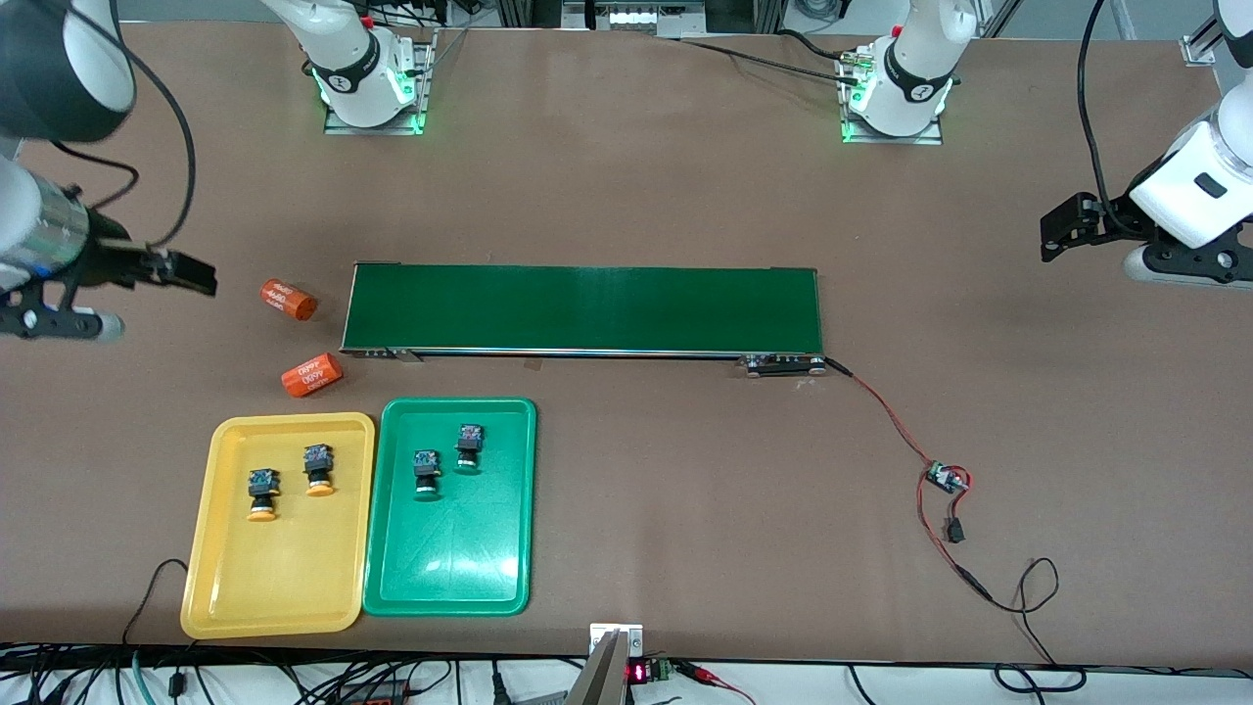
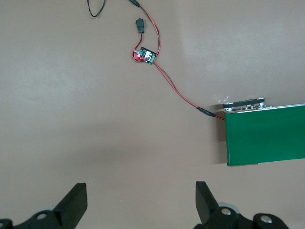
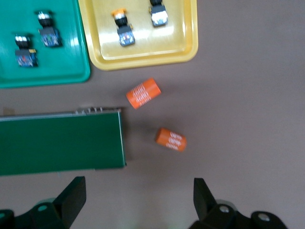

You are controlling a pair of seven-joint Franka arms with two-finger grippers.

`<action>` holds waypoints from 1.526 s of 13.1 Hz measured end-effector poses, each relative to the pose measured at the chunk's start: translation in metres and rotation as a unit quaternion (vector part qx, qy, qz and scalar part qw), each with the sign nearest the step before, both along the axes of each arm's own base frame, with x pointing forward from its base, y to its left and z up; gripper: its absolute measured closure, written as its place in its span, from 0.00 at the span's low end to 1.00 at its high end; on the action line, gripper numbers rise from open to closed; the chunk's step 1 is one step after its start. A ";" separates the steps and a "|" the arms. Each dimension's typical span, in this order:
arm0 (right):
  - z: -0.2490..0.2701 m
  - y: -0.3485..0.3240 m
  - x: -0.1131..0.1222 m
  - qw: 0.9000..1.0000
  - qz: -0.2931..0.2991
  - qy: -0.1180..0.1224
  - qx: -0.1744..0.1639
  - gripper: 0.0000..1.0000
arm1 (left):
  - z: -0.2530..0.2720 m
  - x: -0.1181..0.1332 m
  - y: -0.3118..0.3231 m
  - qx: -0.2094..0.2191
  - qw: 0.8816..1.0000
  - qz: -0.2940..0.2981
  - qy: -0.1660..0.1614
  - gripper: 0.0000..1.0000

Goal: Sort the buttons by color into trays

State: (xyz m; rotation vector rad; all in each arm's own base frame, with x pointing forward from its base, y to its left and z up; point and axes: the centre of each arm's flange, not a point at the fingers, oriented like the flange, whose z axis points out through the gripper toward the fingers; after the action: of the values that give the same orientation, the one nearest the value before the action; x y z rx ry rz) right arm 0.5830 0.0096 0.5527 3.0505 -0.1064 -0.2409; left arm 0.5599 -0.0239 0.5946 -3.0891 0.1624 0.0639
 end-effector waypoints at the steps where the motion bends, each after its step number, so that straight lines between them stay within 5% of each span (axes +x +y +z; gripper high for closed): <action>1: 0.012 -0.004 -0.007 1.000 0.004 -0.004 0.004 0.00 | 0.000 0.000 0.000 0.000 1.000 0.000 0.000 0.00; 4: 0.031 -0.011 -0.021 0.998 0.052 -0.011 0.030 0.00 | 0.000 0.000 0.000 0.000 1.000 0.000 0.000 0.00; 20: 0.013 -0.014 -0.020 0.998 0.051 -0.009 0.032 0.00 | 0.000 0.000 0.000 0.000 1.000 0.000 0.000 0.00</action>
State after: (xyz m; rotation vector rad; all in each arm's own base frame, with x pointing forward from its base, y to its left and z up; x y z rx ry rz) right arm 0.5629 -0.0045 0.5656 3.1102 0.0584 -0.2125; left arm 0.5599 -0.0236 0.5946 -3.0892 0.1617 0.0639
